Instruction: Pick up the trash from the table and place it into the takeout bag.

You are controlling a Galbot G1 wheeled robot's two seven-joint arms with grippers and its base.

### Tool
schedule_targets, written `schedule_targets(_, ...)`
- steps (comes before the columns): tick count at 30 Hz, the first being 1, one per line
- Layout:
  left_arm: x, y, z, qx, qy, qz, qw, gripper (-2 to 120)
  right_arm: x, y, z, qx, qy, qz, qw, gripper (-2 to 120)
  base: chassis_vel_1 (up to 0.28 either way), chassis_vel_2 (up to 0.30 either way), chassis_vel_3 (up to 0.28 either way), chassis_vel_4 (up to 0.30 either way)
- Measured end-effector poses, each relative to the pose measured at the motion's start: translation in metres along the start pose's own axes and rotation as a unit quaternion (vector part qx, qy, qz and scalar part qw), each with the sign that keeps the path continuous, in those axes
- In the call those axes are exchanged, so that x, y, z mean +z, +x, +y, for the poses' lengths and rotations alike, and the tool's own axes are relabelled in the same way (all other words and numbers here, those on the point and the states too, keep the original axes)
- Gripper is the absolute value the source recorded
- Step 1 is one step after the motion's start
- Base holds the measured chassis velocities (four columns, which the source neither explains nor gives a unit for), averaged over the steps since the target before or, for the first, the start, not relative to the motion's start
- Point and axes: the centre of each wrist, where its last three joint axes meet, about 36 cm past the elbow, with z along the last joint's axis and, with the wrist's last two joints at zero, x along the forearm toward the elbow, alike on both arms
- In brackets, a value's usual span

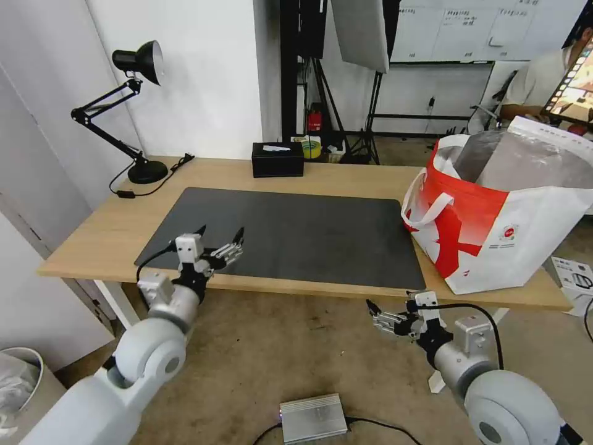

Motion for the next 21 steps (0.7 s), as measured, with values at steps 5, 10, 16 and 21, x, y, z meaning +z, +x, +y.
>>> schedule_targets(5, 0.011, 0.010, 0.000, -0.006, 0.010, 0.004, 0.9999, 100, 0.000, 0.000, 0.000, 0.000, 0.000, 0.000, 1.000, 100, 0.000, 0.000, 0.000, 0.000)
schedule_targets(10, 0.020, 0.013, -0.001, -0.013, 0.015, 0.006, 0.9998, 100, 0.000, 0.000, 0.000, 0.000, 0.000, 0.000, 1.000, 100, 0.000, 0.000, 0.000, 0.000)
schedule_targets(16, 0.032, 0.017, 0.002, -0.012, 0.015, 0.013, 0.9997, 100, 0.000, 0.000, 0.000, 0.000, 0.000, 0.000, 1.000, 100, 0.000, 0.000, 0.000, 0.000)
schedule_targets(21, 0.032, 0.018, 0.007, -0.004, 0.010, 0.014, 0.9998, 100, 0.000, 0.000, 0.000, 0.000, 0.000, 0.000, 1.000, 100, 0.000, 0.000, 0.000, 0.000)
